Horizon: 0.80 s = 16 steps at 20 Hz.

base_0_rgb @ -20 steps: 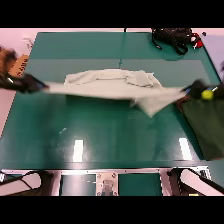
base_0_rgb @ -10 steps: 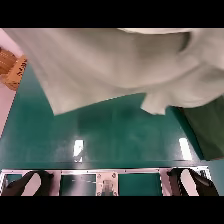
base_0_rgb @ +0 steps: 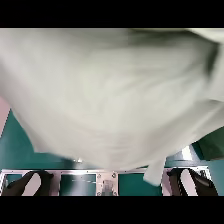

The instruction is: Fold the shirts.

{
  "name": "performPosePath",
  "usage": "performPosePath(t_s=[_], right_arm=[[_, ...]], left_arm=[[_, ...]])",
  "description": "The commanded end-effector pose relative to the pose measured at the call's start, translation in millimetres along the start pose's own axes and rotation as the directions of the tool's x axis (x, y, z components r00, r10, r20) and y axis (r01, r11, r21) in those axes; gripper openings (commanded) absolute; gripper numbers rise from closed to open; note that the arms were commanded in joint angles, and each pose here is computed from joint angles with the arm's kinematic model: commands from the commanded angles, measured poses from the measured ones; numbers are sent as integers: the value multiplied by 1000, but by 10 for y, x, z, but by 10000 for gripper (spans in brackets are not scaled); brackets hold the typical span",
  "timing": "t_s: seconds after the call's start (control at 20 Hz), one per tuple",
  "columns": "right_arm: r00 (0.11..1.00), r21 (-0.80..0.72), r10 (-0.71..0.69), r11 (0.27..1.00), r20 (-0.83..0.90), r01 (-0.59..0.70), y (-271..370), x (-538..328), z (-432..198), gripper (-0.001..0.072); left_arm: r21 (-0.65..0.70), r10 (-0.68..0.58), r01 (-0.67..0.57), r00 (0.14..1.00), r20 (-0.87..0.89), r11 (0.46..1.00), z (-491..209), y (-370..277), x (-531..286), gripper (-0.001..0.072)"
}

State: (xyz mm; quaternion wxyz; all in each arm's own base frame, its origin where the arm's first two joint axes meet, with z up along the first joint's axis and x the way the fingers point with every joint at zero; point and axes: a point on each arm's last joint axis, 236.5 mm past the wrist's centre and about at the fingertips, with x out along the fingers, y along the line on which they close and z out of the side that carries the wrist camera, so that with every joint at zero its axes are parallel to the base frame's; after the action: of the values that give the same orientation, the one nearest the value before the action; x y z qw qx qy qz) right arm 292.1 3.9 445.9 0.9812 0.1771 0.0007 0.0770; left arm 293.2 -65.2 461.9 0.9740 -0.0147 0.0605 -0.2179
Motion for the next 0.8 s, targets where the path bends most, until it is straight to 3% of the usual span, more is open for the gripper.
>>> performPosePath(t_s=[0.0, 0.15, 0.35, 0.55, 0.75], right_arm=[[973, 165, 35, 986, -229, 4, -555, 586, -1140, 17], [908, 243, 22, 966, -419, 89, -1010, 1098, -2325, 17], [807, 346, 5, 905, -591, 248, -1545, 1593, -3418, 17], [751, 365, 9, 878, -660, 310, -1931, 2040, -3899, 17], [781, 413, 31, 861, -624, 296, -2121, 2570, -3887, 17]], left_arm=[[-202, -108, 70, 977, -184, 977, -954, 459, 629, 24], [-368, -225, 90, 911, -344, 925, -2080, 692, 1263, 24], [-528, -261, -20, 853, -451, 849, -3153, 1055, 1919, 24], [-601, -221, -138, 847, -484, 787, -3788, 1403, 2262, 23], [-607, -129, -210, 876, -465, 766, -3947, 1747, 2491, 23]])
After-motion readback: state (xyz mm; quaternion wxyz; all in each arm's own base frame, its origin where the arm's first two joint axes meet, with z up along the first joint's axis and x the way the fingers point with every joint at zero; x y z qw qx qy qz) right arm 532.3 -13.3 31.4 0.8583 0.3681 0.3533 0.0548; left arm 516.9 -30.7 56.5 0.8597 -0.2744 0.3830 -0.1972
